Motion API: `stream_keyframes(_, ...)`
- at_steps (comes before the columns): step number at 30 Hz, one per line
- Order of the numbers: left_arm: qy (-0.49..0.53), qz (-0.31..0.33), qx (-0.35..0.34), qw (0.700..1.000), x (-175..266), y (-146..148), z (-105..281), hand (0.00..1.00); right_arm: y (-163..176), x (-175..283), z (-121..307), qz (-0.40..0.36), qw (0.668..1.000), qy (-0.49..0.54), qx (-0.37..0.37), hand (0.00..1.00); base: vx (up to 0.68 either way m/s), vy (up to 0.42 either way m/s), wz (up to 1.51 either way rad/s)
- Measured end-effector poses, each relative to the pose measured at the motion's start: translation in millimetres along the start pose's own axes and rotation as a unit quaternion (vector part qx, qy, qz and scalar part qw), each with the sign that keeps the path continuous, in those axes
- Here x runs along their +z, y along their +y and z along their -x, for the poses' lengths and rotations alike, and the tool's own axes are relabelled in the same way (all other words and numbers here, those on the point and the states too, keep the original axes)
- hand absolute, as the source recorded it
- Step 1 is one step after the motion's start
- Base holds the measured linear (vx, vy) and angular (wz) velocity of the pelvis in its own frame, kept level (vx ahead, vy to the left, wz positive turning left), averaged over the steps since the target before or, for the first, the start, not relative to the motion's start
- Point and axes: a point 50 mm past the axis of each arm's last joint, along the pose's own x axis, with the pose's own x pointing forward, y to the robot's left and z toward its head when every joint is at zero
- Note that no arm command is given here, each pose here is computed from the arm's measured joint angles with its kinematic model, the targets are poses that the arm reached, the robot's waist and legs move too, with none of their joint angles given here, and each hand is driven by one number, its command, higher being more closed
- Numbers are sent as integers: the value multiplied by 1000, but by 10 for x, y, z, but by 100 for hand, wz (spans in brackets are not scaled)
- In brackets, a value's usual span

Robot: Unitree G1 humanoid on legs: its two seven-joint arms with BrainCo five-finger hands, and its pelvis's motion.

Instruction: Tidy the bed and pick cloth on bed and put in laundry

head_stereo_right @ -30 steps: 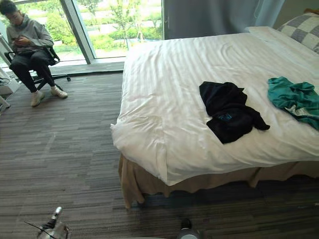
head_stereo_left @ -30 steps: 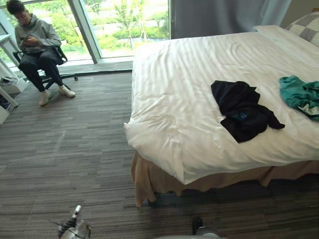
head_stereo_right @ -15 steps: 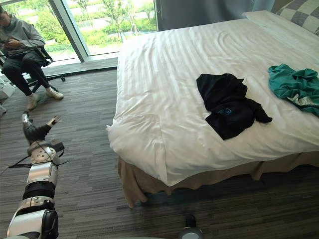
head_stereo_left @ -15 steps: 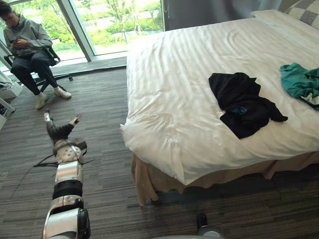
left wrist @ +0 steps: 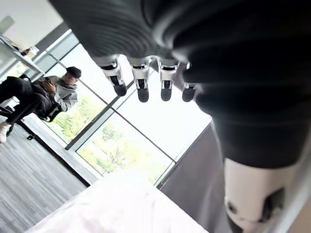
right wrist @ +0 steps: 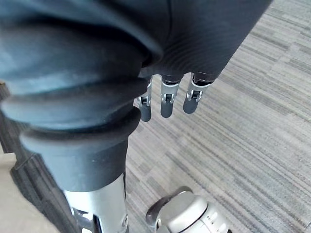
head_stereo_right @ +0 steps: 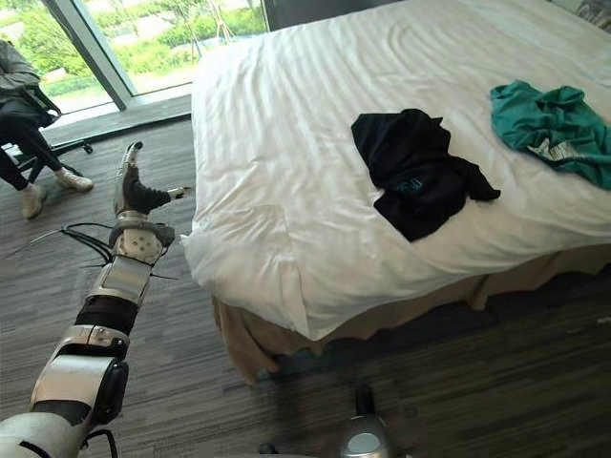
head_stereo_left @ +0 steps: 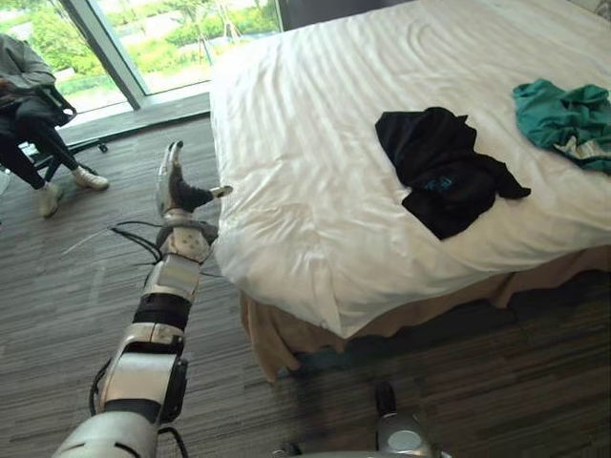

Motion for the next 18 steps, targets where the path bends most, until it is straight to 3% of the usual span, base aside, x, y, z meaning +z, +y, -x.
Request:
stream_keyframes(8, -42, -75, 2, 996, 453, 84, -324, 0, 316, 320, -13, -18, 998, -44, 35, 0, 6, 3, -18)
stream_keyframes(18, -53, -43, 5, 998, 757, 125, -426, 0, 538, 395, 74, -58, 994, -69, 64, 0, 18, -15, -4)
